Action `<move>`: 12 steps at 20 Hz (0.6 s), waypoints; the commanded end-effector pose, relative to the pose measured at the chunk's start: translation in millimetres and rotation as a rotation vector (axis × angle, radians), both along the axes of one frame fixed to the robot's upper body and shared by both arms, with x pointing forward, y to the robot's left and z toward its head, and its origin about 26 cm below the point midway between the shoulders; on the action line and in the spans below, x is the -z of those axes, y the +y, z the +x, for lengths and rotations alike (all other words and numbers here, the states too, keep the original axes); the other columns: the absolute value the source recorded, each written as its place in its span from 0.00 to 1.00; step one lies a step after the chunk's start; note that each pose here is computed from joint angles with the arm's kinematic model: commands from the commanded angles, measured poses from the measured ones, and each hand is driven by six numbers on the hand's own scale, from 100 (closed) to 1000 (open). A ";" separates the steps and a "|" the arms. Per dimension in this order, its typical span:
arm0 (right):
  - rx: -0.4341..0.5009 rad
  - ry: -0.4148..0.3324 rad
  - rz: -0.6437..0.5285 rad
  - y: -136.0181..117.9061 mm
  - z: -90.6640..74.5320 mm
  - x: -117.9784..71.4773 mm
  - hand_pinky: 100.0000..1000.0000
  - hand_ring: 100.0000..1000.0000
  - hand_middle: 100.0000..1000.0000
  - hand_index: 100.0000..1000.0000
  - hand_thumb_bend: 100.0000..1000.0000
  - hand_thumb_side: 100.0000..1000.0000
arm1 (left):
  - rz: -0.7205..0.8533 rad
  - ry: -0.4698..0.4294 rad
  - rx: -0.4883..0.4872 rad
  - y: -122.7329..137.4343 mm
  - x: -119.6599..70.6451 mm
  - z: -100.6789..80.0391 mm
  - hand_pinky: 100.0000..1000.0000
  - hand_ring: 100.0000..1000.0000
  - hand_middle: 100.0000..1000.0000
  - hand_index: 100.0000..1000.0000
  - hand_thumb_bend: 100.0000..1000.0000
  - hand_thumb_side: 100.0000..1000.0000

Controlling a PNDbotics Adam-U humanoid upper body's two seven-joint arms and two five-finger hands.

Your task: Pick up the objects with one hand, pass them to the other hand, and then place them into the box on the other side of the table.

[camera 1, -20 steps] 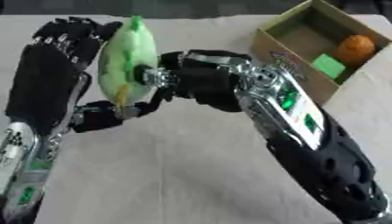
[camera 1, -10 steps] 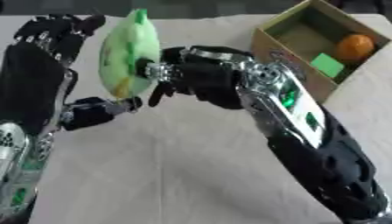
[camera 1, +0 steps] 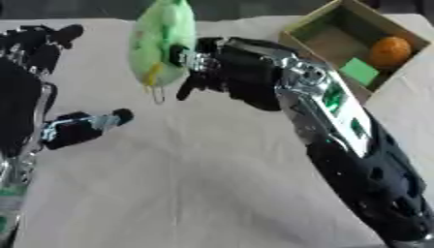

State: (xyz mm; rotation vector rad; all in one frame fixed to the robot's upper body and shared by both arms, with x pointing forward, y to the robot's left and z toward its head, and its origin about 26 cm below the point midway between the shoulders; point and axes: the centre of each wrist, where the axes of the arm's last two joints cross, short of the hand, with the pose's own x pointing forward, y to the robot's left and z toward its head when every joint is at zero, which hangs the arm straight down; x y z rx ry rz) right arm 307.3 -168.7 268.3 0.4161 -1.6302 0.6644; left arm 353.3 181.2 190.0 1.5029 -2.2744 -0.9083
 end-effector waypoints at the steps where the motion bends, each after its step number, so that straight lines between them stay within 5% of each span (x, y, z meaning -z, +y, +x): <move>1: 0.060 -0.037 0.021 -15.7 -1.3 -9.3 1.00 0.54 0.20 0.54 0.00 0.36 | -0.023 -0.015 -0.063 21.8 -5.8 0.3 0.62 0.61 0.48 0.78 1.00 0.30; 10: 0.382 -0.040 0.075 -79.2 2.9 -9.5 1.00 0.54 0.21 0.54 0.00 0.36 | -0.194 -0.012 -0.229 72.4 -1.3 -5.8 0.60 0.58 0.44 0.75 1.00 0.28; 11: 0.430 -0.038 0.081 -89.1 4.3 -9.9 1.00 0.54 0.21 0.54 0.00 0.70 | -0.214 -0.013 -0.239 76.2 -1.3 -6.8 0.60 0.58 0.43 0.75 1.00 0.28; 12: 0.476 -0.039 0.087 -98.8 5.6 -10.7 1.00 0.54 0.21 0.54 0.00 0.35 | -0.233 -0.016 -0.248 79.7 -1.4 -7.9 0.59 0.58 0.43 0.74 1.00 0.28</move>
